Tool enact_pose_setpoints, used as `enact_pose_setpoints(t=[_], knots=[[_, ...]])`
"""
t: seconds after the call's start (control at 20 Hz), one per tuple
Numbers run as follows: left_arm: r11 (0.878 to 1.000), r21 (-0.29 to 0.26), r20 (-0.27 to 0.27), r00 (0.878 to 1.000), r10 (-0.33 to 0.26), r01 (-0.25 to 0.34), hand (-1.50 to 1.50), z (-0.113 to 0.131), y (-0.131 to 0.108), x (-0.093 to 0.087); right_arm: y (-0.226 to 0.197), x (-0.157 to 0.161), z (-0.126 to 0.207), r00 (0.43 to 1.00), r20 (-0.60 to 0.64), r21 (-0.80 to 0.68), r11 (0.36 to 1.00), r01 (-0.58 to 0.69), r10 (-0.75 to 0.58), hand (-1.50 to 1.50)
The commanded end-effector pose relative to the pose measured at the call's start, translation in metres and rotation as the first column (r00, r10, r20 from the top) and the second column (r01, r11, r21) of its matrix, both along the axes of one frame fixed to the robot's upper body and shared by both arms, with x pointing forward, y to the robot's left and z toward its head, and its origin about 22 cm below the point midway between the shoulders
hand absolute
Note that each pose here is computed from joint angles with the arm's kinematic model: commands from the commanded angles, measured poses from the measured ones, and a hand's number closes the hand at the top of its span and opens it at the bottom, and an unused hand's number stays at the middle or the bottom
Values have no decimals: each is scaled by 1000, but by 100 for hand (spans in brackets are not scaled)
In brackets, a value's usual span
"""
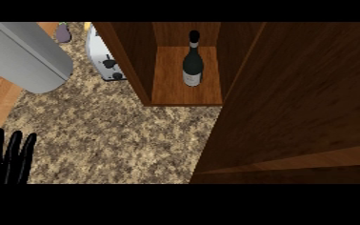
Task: Pick up the wine, place it into the cabinet and close the cabinet
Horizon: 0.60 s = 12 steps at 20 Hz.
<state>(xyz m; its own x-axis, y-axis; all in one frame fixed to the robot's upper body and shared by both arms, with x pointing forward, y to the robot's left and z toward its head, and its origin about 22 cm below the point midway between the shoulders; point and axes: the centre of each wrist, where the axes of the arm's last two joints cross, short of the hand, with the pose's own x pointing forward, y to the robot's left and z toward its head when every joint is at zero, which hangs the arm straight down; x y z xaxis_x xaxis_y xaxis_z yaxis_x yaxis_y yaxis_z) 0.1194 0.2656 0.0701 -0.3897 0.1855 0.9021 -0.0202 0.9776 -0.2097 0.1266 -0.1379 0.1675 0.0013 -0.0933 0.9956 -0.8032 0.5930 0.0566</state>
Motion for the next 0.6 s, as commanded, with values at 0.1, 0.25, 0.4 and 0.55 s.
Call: enact_pose_setpoints(t=[0.1,0.25,0.4,0.55], knots=[[999,21,-10,999,-39,39,-150,21,32,-2,9,-40,30,996,87,52,998,-18,14,150],[1000,24,-14,1000,-15,16,-150,20,47,2,34,-41,23,996,89,79,997,-2,-5,150],[1000,22,-11,1000,-20,21,-150,14,49,1,45,-40,21,989,142,49,998,31,-37,150],[1000,13,7,1000,-24,24,-150,28,53,9,47,-40,29,985,162,61,997,54,-63,150]])
